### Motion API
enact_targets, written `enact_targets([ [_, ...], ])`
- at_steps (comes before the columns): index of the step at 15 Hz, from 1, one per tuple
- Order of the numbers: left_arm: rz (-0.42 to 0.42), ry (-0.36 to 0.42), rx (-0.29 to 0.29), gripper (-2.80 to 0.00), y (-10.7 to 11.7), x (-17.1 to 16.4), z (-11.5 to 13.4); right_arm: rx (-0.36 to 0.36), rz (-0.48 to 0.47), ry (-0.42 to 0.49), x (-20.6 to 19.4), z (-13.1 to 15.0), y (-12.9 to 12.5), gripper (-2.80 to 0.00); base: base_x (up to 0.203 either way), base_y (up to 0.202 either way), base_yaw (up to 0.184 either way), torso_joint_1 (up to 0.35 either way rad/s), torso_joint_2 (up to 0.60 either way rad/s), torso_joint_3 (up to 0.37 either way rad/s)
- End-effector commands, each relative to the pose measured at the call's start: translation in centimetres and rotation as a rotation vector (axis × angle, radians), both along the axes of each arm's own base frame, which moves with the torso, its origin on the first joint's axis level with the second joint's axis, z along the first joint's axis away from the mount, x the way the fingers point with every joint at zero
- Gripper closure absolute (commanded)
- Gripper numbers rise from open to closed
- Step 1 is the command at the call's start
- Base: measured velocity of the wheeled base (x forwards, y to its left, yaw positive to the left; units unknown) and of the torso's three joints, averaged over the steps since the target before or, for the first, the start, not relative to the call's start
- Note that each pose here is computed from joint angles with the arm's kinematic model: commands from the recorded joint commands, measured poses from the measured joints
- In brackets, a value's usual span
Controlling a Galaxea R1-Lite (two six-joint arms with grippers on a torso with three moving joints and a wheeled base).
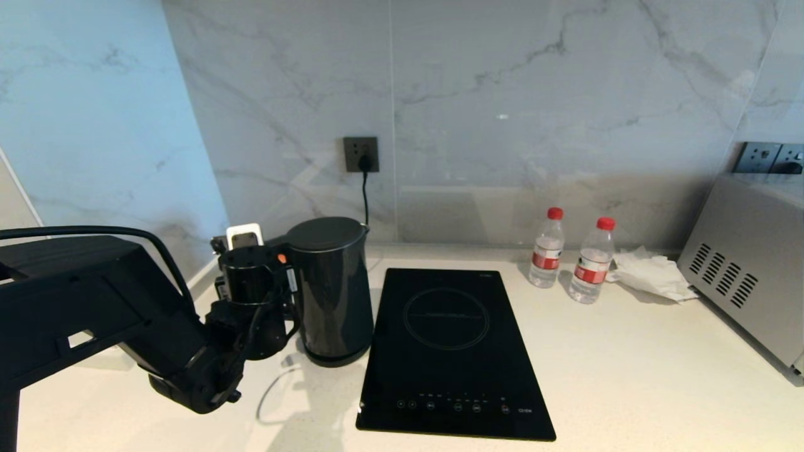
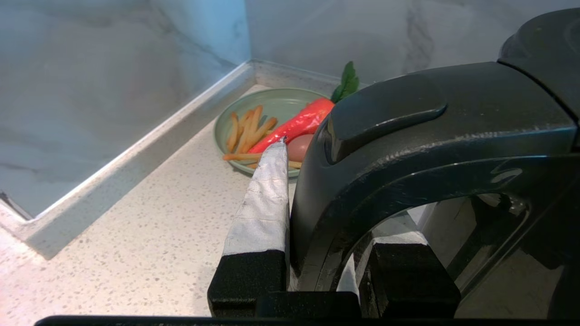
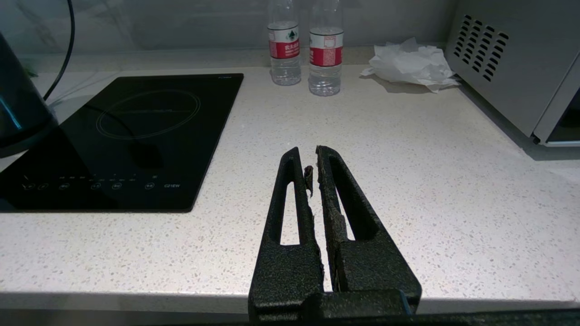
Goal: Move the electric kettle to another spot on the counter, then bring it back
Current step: Pick up the kettle
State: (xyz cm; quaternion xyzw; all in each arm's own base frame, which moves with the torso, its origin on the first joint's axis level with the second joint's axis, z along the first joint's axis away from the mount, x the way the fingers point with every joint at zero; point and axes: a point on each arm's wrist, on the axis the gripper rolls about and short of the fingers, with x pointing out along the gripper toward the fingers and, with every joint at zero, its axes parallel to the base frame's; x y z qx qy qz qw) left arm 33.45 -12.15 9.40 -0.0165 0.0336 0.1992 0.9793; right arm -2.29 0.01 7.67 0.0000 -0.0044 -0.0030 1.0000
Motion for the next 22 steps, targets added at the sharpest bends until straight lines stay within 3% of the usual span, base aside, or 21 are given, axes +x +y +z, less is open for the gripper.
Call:
enact_targets([
  [1, 0.002, -0.029, -0.013, 0.0, -0.1, -0.1, 0.8, 0.0, 0.0, 0.0, 0.0, 0.0, 0.0, 0.0, 0.0, 0.0, 0.0, 0.0, 0.0, 0.0],
  [15, 0.01, -0.056, -0.024, 0.0, 0.2, 0.4, 2.0, 0.0, 0.001, 0.0, 0.0, 0.0, 0.0, 0.0, 0.0, 0.0, 0.0, 0.0, 0.0, 0.0],
  [22, 0.061, -0.061, -0.025, 0.0, 3.0, 1.8, 1.9, 0.0, 0.0, 0.0, 0.0, 0.0, 0.0, 0.0, 0.0, 0.0, 0.0, 0.0, 0.0, 0.0],
])
